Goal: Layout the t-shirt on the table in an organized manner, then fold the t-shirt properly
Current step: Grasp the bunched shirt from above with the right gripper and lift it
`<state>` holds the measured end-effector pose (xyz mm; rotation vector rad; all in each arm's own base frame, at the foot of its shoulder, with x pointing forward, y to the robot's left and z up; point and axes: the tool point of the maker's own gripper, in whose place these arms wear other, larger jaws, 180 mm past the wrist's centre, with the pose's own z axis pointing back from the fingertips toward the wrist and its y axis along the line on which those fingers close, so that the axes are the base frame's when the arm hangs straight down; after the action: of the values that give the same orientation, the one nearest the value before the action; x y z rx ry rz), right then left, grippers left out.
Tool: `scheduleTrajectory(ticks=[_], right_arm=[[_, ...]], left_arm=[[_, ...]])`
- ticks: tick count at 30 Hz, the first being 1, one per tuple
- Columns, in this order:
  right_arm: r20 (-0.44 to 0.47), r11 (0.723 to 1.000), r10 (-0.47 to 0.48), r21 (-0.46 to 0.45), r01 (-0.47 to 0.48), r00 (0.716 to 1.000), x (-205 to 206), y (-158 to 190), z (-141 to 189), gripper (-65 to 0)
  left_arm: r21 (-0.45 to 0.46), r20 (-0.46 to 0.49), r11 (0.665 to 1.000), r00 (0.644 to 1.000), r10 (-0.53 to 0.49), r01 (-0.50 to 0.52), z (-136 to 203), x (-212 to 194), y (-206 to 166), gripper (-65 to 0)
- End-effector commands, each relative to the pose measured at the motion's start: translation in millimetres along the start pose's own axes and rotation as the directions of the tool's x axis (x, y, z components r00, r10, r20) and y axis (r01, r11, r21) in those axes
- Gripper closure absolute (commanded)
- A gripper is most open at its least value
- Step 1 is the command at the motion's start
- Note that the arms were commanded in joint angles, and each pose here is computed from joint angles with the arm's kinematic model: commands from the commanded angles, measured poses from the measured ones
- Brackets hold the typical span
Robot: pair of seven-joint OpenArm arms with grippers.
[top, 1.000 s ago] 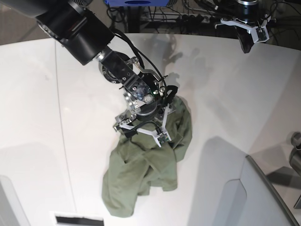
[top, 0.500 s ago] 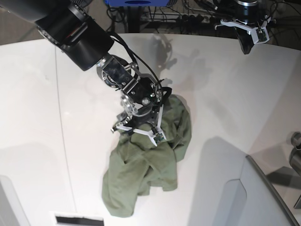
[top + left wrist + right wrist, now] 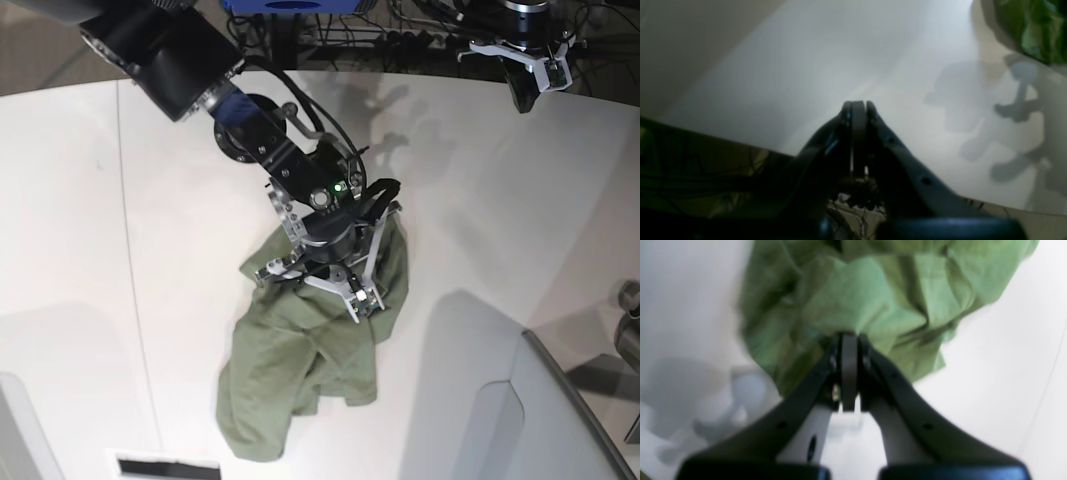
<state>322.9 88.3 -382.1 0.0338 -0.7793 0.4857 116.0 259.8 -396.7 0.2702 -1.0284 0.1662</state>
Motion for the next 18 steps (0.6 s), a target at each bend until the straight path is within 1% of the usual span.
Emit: scheduleTrajectory(ticks=[1, 3, 6, 8, 10, 12, 13, 14, 16, 18], right_arm=[[0.058, 0.999, 0.007, 0.037, -0.009, 0.998, 18.3, 14.5, 13.5, 0.0], [0.073, 0.995, 0.025, 0.093, -0.031, 0.997, 16.9, 38.4, 29.9, 0.0], [0.089, 0.982, 0.054, 0.175, -0.069, 0.995, 7.0, 75.5, 49.3, 0.0], [0.081, 0.962, 0.076, 0.257, -0.094, 0.994, -2.7, 104.5, 60.0, 0.0], [0.069, 0.940, 0.062, 0.332, -0.082, 0.996, -8.6, 125.0, 68.0, 0.0], [0.063, 0.929, 0.034, 0.367, -0.054, 0.997, -9.3, 130.1, 70.4, 0.0], [0.058, 0.931, 0.025, 0.361, -0.044, 0.998, -9.2, 126.4, 68.8, 0.0], [0.046, 0.938, -0.008, 0.345, -0.009, 0.999, -6.9, 116.5, 64.6, 0.0], [0.011, 0.940, -0.060, 0.337, 0.053, 0.998, -14.5, 109.0, 63.8, 0.0], [-0.002, 0.940, -0.075, 0.333, 0.072, 0.997, -15.2, 105.1, 64.3, 0.0]], left_arm=[[0.003, 0.033, 1.000, 0.999, -0.013, 0.013, -1.2, 7.9, 3.9, 0.0], [0.002, 0.029, 1.000, 0.999, -0.017, 0.017, -4.1, 6.2, 7.4, 0.0], [-0.003, 0.039, 1.000, 0.999, -0.025, 0.025, -5.2, 9.9, 8.5, 0.0], [-0.006, 0.061, 0.999, 0.998, -0.036, 0.036, -6.4, 18.9, 10.0, 0.0], [-0.014, 0.078, 0.998, 0.996, -0.053, 0.054, -7.3, 26.9, 11.6, 0.0], [-0.019, 0.099, 0.998, 0.993, -0.060, 0.062, -7.1, 35.3, 11.1, 0.0], [-0.021, 0.105, 0.998, 0.993, -0.060, 0.063, -6.6, 37.8, 10.5, 0.0], [-0.021, 0.106, 0.997, 0.992, -0.065, 0.068, -6.6, 38.8, 11.7, 0.0], [0.000, 0.114, 0.996, 0.990, -0.084, 0.085, -7.6, 42.8, 22.4, 0.0], [0.014, 0.114, 0.996, 0.990, -0.087, 0.086, -7.3, 43.2, 27.5, 0.0]])
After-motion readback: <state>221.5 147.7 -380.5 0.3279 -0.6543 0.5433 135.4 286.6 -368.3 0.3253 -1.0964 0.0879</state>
